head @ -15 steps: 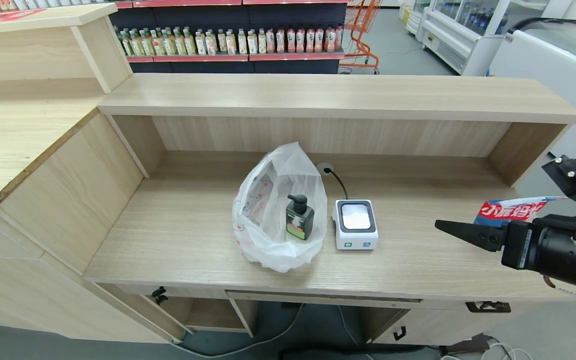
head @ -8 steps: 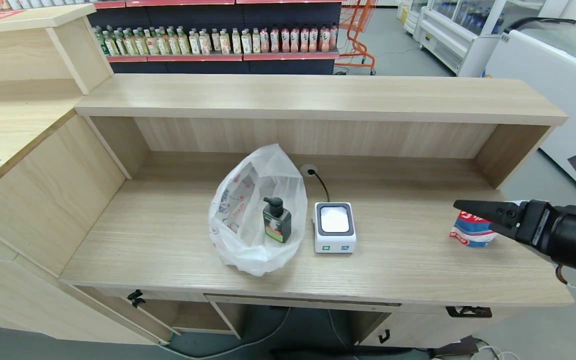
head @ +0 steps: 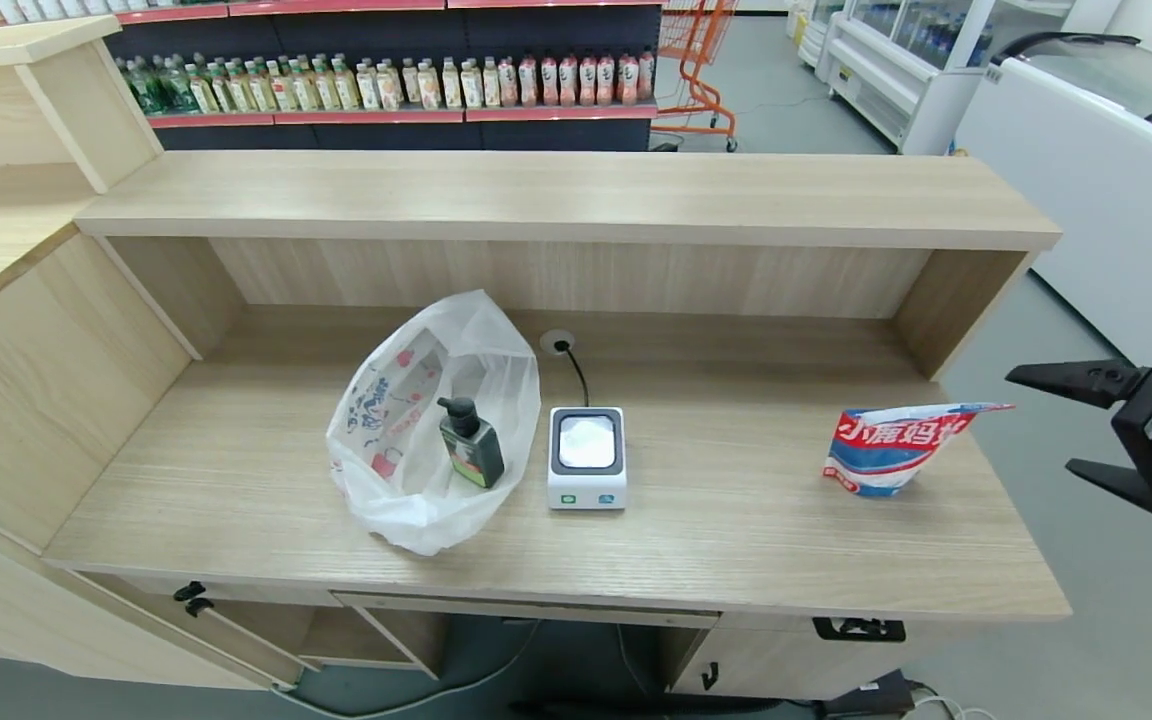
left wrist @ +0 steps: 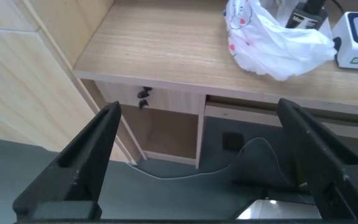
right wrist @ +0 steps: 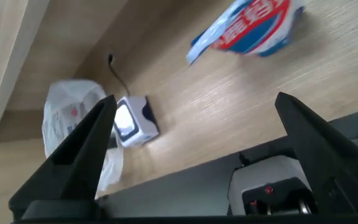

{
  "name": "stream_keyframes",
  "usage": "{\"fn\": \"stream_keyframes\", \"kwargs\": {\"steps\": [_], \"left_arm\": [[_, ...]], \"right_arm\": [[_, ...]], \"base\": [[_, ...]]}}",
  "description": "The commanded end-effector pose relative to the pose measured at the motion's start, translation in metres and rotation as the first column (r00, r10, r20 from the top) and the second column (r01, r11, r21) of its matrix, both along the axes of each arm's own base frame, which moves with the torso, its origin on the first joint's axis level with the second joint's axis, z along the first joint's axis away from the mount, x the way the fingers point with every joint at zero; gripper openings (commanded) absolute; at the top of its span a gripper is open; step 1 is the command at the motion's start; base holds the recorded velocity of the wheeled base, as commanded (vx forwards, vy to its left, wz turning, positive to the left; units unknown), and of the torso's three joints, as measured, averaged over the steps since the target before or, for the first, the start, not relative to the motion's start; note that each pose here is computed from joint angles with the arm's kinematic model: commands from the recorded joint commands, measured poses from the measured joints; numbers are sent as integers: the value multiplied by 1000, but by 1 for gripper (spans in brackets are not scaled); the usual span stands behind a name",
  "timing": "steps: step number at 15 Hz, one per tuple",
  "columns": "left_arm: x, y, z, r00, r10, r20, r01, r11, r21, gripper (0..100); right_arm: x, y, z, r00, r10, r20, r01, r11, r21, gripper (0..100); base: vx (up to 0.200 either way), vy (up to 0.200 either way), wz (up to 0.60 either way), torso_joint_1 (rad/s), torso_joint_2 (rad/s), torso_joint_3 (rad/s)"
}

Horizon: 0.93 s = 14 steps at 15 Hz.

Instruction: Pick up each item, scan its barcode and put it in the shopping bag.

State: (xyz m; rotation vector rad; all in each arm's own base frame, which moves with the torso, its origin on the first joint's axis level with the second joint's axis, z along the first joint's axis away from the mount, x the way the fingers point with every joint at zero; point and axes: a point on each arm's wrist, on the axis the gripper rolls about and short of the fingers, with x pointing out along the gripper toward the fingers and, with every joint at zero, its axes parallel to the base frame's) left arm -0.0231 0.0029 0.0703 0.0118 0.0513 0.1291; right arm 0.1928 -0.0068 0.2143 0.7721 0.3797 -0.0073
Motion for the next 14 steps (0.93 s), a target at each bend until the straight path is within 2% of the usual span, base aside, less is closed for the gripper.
{"fn": "stream_keyframes", "kwargs": {"steps": [1,3,6,10,14], "left_arm": [[0,0,0,1000,-1,0,1,1000,1,100],[0,0,0,1000,-1,0,1,1000,1,100],[0,0,0,1000,-1,0,1,1000,1,100],[0,0,0,1000,1,0,-1,1000,1,100],[0,0,0,1000,-1,0,1,1000,1,100]], "right_arm": [[16,-22,2,994,-103,-35,103,995,12,100],[37,-46,-2,978,-193,-85,194,981,13,100],[75,-65,-13,946,-280,-164,281,959,-16,100],[122,-75,-45,913,-303,-275,303,952,-42,100],[152,-51,-58,929,-226,-293,224,974,-40,100]], "base": [[0,0,0,0,0,0],[0,0,0,0,0,0],[0,0,0,0,0,0],[0,0,0,0,0,0],[0,0,0,0,0,0]]}}
